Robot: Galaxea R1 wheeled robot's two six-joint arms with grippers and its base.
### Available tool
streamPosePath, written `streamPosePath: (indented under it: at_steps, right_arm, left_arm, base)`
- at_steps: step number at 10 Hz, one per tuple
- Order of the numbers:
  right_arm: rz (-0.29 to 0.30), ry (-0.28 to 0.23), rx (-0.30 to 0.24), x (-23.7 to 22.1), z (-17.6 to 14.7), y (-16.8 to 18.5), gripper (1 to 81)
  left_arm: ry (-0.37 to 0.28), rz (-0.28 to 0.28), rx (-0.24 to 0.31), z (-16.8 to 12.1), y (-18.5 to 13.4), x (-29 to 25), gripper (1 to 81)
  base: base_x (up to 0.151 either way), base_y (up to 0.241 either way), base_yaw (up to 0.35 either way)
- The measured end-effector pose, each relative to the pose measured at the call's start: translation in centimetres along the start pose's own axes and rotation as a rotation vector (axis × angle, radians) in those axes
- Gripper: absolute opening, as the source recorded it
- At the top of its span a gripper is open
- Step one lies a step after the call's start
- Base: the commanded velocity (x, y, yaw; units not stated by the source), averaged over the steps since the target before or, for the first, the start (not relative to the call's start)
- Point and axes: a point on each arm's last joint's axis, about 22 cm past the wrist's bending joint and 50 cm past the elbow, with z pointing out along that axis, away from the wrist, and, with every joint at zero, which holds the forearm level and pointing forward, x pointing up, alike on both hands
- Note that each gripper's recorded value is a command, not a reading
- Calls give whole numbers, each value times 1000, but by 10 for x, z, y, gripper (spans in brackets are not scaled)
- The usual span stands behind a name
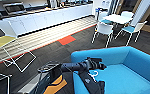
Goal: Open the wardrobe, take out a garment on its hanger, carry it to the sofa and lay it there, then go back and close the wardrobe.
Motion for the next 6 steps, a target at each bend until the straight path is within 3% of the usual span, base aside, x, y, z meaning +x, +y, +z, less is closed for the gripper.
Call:
streamPosePath:
  at_steps: [2,3,4,6]
  right_arm:
    - [0,0,0,0,0,0,811]
    - [0,0,0,0,0,0,811]
    - [0,0,0,0,0,0,811]
    - [-2,2,0,1,0,0,811]
  left_arm:
    - [-29,0,-60,0,26,-29,811]
    - [-37,-1,-79,-8,24,-41,811]
    - [-52,-20,-65,-18,0,-63,811]
    - [-123,-95,53,-41,-84,-140,811]
  base:
    - [0,0,0]
    - [0,0,0]
    - [0,0,0]
    - [0,0,0]
